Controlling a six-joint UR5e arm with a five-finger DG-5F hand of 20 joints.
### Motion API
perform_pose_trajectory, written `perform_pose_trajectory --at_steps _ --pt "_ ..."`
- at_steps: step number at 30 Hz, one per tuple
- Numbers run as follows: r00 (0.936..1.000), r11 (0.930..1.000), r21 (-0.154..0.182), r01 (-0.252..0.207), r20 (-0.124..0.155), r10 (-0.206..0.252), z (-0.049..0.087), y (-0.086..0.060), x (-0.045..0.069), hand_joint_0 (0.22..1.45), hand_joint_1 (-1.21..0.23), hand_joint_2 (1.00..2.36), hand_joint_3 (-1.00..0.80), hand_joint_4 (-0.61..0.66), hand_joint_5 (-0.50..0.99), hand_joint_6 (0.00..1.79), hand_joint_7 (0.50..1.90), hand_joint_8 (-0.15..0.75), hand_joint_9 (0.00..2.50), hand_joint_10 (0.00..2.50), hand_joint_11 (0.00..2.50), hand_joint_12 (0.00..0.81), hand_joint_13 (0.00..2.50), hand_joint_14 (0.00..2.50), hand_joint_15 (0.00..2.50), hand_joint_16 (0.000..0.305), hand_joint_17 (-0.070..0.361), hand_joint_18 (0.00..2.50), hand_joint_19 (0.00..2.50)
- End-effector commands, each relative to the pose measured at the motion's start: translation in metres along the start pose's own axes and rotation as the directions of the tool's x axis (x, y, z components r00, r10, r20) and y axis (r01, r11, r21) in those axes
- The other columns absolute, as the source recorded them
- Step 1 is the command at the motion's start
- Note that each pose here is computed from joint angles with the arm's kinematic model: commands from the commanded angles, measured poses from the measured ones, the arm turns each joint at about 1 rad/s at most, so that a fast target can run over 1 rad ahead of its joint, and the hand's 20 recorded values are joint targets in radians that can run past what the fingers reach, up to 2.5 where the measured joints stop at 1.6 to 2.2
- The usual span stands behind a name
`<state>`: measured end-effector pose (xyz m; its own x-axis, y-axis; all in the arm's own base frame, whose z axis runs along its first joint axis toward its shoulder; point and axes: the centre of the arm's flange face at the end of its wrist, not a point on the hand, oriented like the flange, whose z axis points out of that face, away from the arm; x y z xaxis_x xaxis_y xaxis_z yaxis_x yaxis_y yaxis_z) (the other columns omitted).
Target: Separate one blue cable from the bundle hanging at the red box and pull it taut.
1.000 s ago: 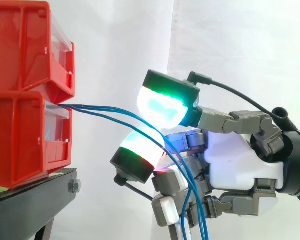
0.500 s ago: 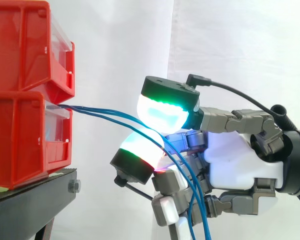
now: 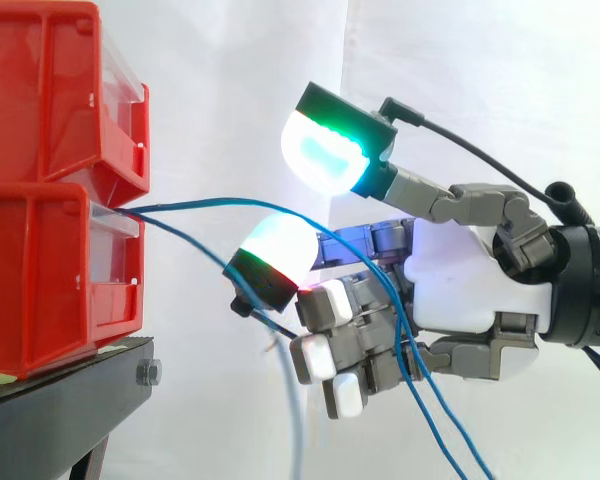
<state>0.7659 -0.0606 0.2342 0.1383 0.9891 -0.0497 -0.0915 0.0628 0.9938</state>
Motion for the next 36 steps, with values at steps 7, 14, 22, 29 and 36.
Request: perform_pose_trajectory --at_steps 7,14,22,29,36 --pt "0.9999 0.9999 -0.004 0.013 0.003 -0.012 0.000 0.002 0.000 0.61 -0.64 1.02 -0.16 0.18 -0.15 0.74 1.18 0.372 1.12 0.02 0.86 0.420 0.99 0.02 0.59 0.051 0.115 0.96 0.66" --pt "0.9998 0.9998 -0.004 0.020 0.000 -0.020 0.000 0.002 0.003 0.58 -0.69 1.02 -0.27 0.18 -0.17 0.77 1.19 0.363 1.09 0.02 0.89 0.409 0.96 0.02 0.61 0.049 0.110 0.93 0.68" --pt "0.9987 0.9987 0.000 0.051 -0.002 -0.051 -0.001 0.001 0.005 0.62 -0.36 1.01 -0.42 0.18 -0.13 0.70 1.20 0.353 1.13 0.02 0.79 0.394 0.99 0.02 0.57 0.047 0.106 0.94 0.66" --pt "0.9976 0.9977 0.007 0.067 0.012 -0.067 -0.001 0.000 0.007 0.65 -0.48 1.02 -0.20 0.18 -0.12 0.66 1.24 0.365 1.15 0.02 0.81 0.391 1.01 0.02 0.58 0.046 0.103 0.94 0.64" --pt "0.9971 0.9970 0.020 0.074 0.017 -0.075 -0.003 -0.001 0.013 0.65 -0.69 1.02 0.00 0.21 -0.11 0.61 1.30 0.384 1.17 0.02 0.82 0.423 1.03 0.02 0.58 0.051 0.114 0.99 0.61"
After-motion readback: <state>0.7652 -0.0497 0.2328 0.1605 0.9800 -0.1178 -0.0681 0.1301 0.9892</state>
